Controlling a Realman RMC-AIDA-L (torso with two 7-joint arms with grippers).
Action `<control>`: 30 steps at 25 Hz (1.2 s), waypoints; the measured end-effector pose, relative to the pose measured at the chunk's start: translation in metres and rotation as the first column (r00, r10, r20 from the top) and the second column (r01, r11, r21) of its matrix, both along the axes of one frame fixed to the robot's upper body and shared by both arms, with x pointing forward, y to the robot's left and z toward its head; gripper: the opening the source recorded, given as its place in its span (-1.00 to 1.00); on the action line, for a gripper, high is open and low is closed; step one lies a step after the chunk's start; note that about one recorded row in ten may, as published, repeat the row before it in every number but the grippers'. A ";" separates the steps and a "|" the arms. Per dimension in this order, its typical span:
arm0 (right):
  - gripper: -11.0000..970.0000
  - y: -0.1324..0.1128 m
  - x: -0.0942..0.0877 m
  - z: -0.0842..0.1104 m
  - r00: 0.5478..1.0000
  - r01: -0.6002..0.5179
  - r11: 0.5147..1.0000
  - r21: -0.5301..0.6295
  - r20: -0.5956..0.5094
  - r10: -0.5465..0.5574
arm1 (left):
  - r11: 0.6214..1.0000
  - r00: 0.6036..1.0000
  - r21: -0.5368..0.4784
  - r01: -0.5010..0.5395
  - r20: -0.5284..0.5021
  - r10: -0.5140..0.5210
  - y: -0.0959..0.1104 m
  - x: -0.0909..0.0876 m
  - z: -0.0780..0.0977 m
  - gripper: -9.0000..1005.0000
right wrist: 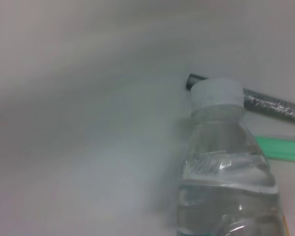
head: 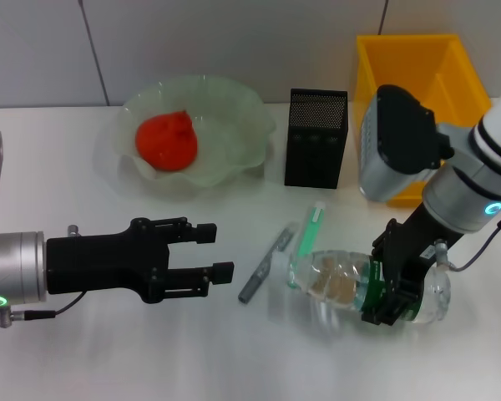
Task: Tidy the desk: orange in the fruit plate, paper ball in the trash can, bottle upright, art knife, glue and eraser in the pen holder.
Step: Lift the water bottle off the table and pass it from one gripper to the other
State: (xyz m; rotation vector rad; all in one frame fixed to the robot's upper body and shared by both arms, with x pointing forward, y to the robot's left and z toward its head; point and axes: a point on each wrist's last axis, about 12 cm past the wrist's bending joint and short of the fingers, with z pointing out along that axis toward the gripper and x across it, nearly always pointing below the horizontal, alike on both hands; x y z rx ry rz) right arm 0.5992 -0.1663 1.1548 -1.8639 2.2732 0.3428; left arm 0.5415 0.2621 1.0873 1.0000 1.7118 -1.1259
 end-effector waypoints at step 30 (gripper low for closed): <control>0.57 -0.060 -0.006 0.018 0.977 0.119 0.677 0.727 0.034 -0.208 | 0.904 0.956 -0.316 -0.289 -0.049 0.289 0.012 0.002 0.008 0.42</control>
